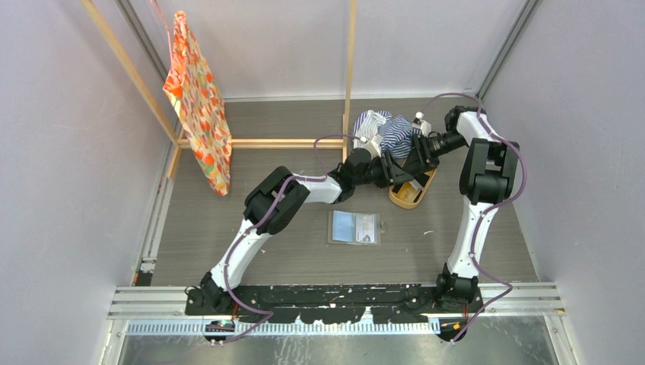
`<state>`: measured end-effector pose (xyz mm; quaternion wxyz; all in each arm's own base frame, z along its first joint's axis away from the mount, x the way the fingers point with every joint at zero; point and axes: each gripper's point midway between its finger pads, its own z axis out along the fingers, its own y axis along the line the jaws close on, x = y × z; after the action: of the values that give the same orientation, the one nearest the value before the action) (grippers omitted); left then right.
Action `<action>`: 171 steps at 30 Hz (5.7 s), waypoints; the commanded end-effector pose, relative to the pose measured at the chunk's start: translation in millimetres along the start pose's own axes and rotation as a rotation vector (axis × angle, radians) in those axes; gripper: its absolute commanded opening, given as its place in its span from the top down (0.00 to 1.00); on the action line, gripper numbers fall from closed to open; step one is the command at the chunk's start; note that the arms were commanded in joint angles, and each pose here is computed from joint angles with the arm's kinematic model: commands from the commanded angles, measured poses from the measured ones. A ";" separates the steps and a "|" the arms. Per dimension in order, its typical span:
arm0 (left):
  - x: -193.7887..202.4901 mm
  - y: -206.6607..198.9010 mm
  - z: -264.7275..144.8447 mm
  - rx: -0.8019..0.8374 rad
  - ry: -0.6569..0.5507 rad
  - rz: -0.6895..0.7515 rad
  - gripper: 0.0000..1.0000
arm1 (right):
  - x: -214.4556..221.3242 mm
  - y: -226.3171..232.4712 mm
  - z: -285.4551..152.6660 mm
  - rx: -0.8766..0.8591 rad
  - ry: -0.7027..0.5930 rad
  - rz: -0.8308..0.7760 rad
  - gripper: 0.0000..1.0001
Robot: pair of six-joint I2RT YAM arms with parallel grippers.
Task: Put the credit cards into the card holder
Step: Pick up the credit card from the storage box.
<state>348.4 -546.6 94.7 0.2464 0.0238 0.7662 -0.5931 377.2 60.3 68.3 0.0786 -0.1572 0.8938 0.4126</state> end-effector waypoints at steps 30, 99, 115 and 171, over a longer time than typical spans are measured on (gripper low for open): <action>1.9 10.3 1.9 0.008 0.018 -0.017 0.66 | -4.5 10.5 -7.0 -0.110 -0.014 0.035 0.52; -14.5 -12.4 -13.2 0.116 0.015 0.156 1.00 | -18.2 48.3 -73.0 -0.041 -0.306 -0.084 0.41; -27.0 -35.9 -31.7 0.335 -0.021 0.318 1.00 | -4.9 22.6 -58.9 -0.132 -0.247 -0.104 0.35; -27.2 -14.7 -6.5 0.347 0.034 0.248 1.00 | 39.2 40.2 -68.9 -0.193 -0.064 -0.193 0.67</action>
<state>360.4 -537.4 109.6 0.2781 0.1477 0.6658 -0.6765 356.6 18.8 91.9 0.1701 -0.2486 0.8273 0.4742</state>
